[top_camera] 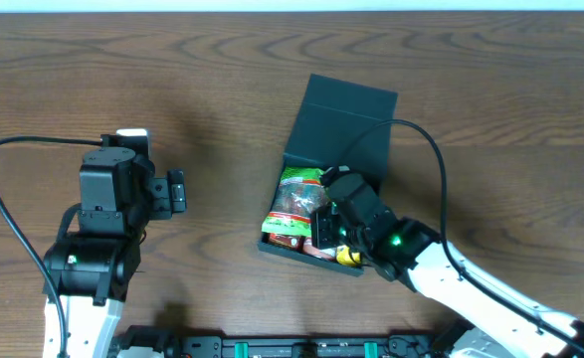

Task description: Pack container

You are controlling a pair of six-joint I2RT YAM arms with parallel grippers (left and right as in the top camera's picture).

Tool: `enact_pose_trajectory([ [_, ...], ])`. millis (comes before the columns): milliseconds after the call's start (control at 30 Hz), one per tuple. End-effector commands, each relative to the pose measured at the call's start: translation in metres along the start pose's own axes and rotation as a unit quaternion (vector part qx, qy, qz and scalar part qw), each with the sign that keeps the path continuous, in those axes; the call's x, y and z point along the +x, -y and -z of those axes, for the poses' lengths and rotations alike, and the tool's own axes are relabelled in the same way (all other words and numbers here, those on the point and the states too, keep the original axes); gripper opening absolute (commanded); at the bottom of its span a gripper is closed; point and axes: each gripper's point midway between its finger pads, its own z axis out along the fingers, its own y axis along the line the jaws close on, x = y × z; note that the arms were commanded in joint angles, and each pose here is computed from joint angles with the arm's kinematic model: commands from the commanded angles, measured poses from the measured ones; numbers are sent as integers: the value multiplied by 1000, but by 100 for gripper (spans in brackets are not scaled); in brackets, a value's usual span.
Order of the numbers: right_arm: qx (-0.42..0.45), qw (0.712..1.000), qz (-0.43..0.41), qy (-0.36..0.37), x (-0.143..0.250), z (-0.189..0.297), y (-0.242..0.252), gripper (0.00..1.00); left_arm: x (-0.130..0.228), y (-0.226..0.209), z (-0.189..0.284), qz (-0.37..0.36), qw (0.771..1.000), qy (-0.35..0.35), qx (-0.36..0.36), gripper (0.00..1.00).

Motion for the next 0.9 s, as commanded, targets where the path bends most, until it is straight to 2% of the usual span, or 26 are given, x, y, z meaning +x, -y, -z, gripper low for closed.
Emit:
enact_pose_trajectory([
  [0,-60,998,13,20,-17,19,-41,1,2,-1,0,-7,1000,-1,-2,95],
  [367,-89,996,16,5,-6,-13,-62,2,2,-1,0,-7,1000,-1,-2,95],
  [733,-23,998,8,-49,22,-58,-27,2,2,-1,0,-7,1000,-1,-1,95],
  [867,-48,998,11,-39,14,-55,-39,2,2,-1,0,-7,1000,-1,-2,95],
])
